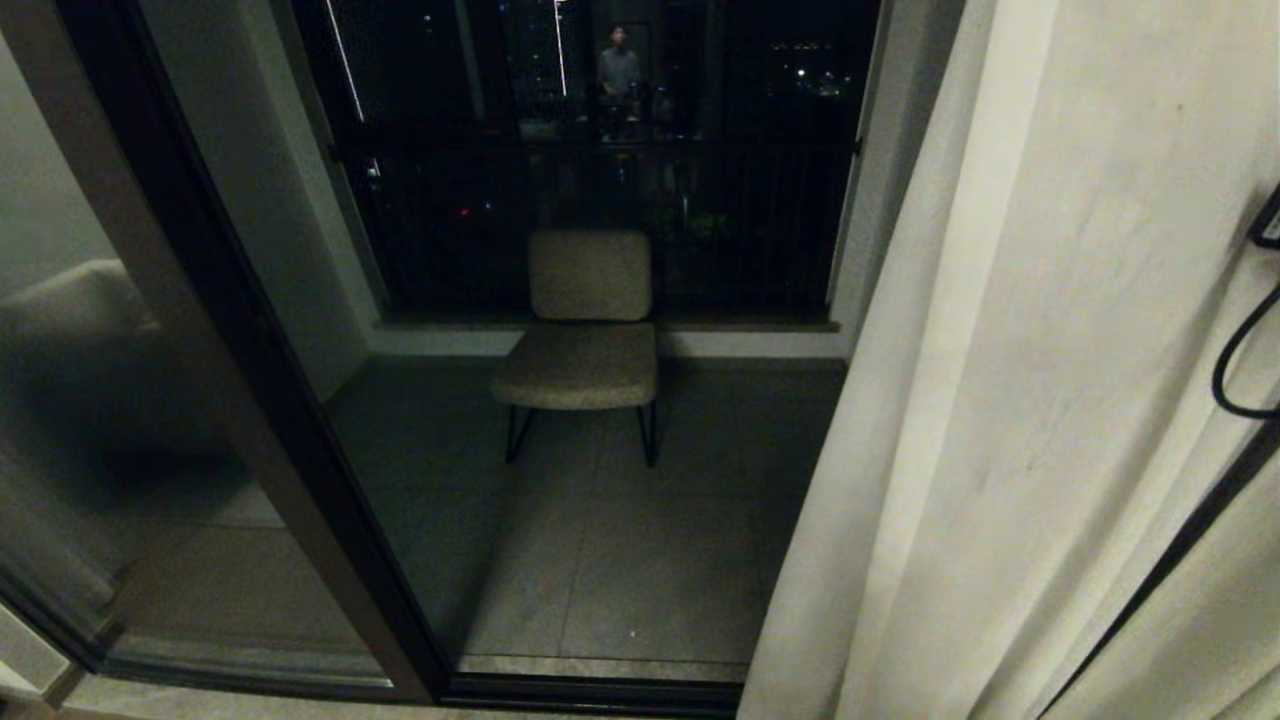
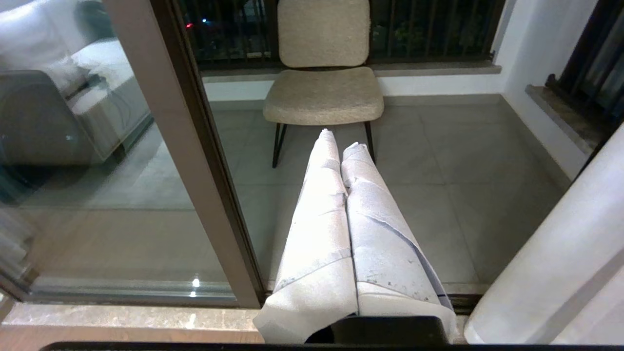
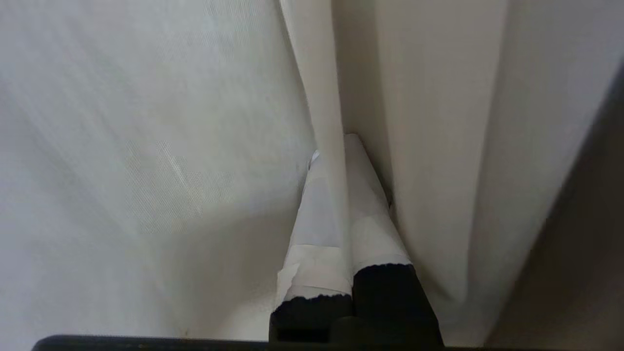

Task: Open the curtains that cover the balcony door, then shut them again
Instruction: Pull the inner curtains open on both sides

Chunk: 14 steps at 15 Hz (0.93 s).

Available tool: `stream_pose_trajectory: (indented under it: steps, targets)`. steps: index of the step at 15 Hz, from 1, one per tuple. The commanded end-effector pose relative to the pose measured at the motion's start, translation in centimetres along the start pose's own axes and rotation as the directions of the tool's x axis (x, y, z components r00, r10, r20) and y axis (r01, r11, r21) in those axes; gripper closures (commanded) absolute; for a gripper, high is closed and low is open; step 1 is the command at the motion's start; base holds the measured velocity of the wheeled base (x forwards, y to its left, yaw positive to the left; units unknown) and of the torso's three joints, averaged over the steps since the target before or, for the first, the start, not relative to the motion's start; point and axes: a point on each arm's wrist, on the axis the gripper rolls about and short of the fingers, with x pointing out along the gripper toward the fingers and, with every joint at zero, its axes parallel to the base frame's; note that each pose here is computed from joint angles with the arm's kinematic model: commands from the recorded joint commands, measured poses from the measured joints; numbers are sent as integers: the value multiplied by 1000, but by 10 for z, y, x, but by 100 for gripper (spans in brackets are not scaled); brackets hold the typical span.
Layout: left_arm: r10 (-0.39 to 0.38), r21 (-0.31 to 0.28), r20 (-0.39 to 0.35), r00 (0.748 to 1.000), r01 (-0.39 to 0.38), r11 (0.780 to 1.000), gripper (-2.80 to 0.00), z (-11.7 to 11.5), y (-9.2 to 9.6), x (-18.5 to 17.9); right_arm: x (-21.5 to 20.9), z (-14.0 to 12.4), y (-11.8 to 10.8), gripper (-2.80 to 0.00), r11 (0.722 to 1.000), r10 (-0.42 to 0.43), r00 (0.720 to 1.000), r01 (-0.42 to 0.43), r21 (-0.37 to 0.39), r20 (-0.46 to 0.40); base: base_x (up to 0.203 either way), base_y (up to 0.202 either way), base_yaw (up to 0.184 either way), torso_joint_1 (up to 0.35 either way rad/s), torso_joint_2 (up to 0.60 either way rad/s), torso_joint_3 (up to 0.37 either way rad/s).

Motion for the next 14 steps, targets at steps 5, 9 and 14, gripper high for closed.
stream_pose_trajectory:
  steps: [5, 9, 14]
  targets:
    - [1, 0, 0, 1000, -1, 1000, 0, 0, 0, 0, 4, 1, -29, 0, 998, -68, 998, 68, -9, 7, 0, 0, 0, 0, 0, 0]
    - [1, 0, 0, 1000, -1, 1000, 0, 0, 0, 0, 9, 0, -56, 0, 993, -115, 993, 116, -14, 7, 0, 0, 0, 0, 0, 0]
    - [1, 0, 0, 1000, -1, 1000, 0, 0, 0, 0, 17, -3, -88, 0, 978, -210, 977, 210, -13, 40, 0, 0, 0, 0, 0, 0]
